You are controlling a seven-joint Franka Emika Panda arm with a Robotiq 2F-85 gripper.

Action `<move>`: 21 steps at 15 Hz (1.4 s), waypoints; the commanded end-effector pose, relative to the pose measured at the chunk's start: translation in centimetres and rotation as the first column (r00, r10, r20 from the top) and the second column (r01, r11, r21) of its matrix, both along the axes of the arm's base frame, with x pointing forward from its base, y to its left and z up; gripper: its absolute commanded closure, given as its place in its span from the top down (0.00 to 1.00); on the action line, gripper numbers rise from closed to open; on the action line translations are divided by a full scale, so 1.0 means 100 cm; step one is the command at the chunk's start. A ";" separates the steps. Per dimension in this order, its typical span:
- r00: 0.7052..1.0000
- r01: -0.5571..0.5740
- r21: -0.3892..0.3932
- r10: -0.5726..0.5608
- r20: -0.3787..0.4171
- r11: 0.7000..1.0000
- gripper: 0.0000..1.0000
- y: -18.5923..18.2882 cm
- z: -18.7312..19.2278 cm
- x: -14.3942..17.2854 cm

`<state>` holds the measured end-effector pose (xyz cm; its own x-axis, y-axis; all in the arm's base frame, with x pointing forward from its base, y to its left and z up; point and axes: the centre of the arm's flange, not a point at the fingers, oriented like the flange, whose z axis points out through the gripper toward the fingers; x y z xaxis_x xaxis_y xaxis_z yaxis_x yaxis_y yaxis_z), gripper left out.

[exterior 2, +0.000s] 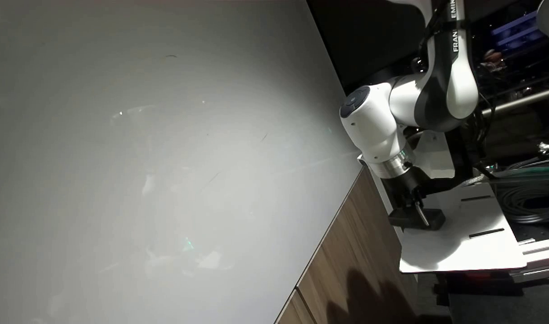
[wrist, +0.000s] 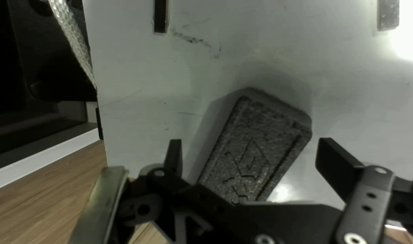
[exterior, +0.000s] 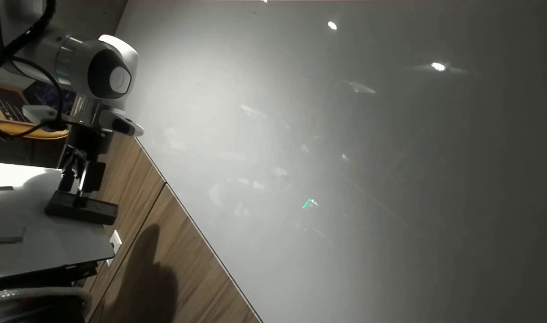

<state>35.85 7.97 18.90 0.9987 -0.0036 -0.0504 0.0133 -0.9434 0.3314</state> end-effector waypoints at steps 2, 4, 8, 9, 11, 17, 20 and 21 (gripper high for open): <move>0.999 0.018 -0.004 -0.018 0.026 1.000 1.00 -0.015 0.000 -0.002; 0.999 0.035 -0.004 -0.035 0.027 0.999 1.00 -0.023 0.000 -0.003; 0.997 0.067 -0.005 -0.067 0.029 0.998 1.00 -0.035 0.001 -0.001; 0.997 0.071 -0.005 -0.071 0.029 0.997 1.00 -0.036 0.001 -0.001; 0.997 0.074 -0.005 -0.074 0.029 0.997 1.00 -0.036 0.001 -0.001; 0.997 0.062 0.010 -0.063 0.041 0.998 1.00 -0.027 0.012 0.001; 0.996 0.049 0.022 -0.051 0.072 0.999 1.00 -0.019 0.032 0.004; 0.995 0.050 0.031 -0.052 0.087 0.998 1.00 -0.019 0.041 0.006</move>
